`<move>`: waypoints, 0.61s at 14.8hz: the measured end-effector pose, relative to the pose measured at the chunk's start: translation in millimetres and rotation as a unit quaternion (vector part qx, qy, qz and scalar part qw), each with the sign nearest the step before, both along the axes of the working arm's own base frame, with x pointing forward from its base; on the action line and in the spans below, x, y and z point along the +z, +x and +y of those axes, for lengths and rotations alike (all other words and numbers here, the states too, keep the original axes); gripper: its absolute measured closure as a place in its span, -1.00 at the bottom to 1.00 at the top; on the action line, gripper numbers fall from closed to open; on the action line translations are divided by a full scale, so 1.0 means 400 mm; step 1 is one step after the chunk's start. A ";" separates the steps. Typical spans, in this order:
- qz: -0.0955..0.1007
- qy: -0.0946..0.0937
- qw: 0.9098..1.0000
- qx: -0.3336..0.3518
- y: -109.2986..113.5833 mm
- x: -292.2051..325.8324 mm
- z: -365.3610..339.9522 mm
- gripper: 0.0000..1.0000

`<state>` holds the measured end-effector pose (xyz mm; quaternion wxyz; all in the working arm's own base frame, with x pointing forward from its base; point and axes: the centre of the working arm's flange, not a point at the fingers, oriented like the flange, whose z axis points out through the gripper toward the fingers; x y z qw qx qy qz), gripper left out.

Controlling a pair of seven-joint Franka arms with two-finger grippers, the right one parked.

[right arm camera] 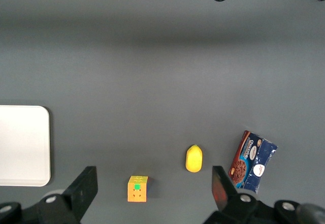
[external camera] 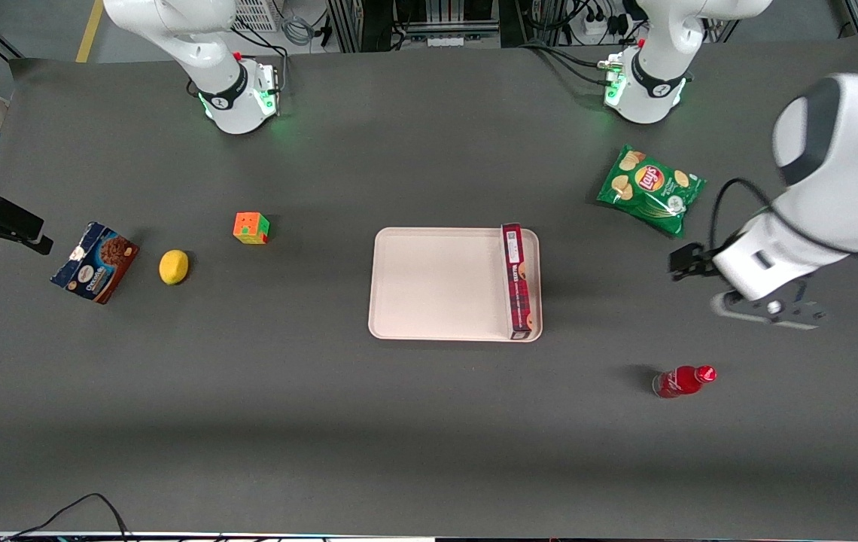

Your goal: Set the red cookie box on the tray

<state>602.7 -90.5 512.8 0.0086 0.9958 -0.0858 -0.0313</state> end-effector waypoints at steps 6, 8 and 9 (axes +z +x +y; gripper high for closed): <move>0.023 0.007 1.000 0.006 -0.101 0.102 0.149 -1.00; 0.024 0.007 1.000 0.011 -0.135 0.109 0.168 -1.00; 0.024 0.007 1.000 0.011 -0.148 0.113 0.171 -1.00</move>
